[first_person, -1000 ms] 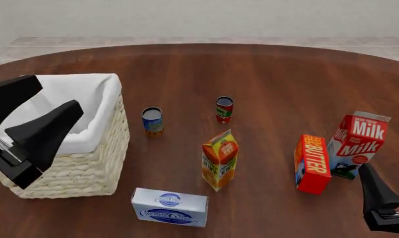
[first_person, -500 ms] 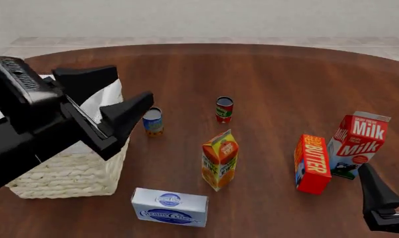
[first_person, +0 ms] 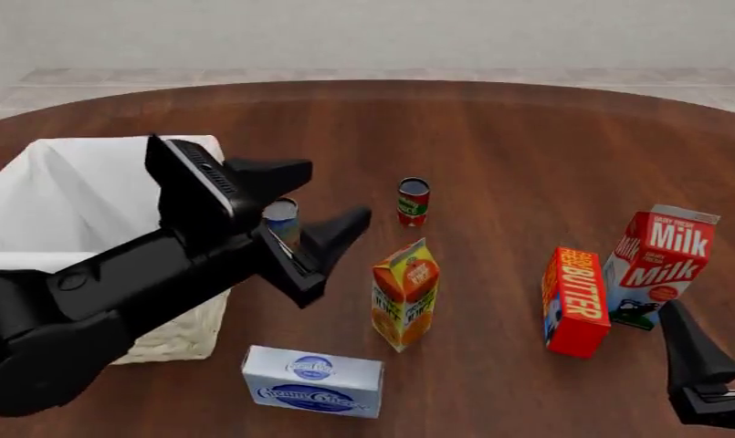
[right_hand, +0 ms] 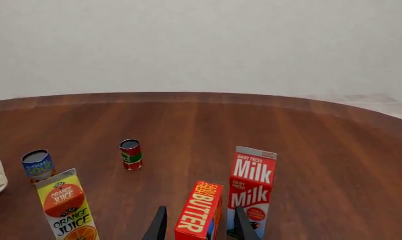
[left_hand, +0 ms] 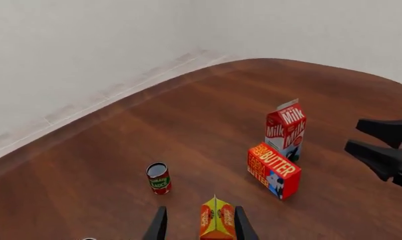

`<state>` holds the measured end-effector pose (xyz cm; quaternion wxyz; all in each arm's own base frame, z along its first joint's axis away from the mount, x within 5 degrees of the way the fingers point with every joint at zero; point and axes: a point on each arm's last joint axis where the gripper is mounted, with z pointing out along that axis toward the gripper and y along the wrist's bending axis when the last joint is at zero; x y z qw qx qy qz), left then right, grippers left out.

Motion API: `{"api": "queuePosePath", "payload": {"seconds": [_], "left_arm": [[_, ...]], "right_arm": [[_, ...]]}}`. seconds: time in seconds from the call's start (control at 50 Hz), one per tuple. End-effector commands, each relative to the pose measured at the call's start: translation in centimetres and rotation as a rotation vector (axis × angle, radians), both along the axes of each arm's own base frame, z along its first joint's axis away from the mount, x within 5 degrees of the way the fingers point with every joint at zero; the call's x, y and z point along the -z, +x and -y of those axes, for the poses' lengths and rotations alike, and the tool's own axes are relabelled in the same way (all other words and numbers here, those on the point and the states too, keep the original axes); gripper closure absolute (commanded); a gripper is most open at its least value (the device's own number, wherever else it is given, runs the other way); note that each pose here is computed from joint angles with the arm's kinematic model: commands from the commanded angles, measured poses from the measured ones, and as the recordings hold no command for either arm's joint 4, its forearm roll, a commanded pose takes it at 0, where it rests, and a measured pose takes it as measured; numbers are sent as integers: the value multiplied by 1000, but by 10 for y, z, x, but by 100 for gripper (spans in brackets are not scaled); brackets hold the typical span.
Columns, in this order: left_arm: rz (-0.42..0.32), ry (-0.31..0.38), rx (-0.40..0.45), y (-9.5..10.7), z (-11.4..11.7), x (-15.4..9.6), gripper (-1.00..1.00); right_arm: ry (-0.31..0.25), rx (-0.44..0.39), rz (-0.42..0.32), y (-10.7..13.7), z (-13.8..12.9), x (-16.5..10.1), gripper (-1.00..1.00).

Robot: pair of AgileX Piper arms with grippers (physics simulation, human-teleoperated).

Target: Pick up the orange juice, and put it in the basket.

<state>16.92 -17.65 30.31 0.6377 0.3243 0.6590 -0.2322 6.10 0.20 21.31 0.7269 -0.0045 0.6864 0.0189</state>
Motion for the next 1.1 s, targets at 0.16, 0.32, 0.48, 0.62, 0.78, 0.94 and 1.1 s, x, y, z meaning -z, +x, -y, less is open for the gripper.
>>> {"api": "queuePosePath", "payload": {"seconds": [0.16,0.32,0.48,0.62,0.78,0.94,1.1], "left_arm": [[-47,32,24,6,16,33,-100],[-71,50,33,7,20,56,-100],[-83,59,40,8,25,66,-100],[-100,61,28,9,22,82,-100],[-120,68,36,8,24,96,-100],[-126,76,19,11,21,105,-100],[-139,85,20,15,26,115,-100]], "right_arm": [[5,-7,-1,0,0,0,-100],[9,-9,-2,0,-1,0,-100],[11,-2,0,0,0,0,-100],[12,8,1,0,1,0,-100],[12,-2,10,-2,0,0,-100],[10,4,8,-2,0,0,-100],[11,8,5,-1,1,0,-100]]}}
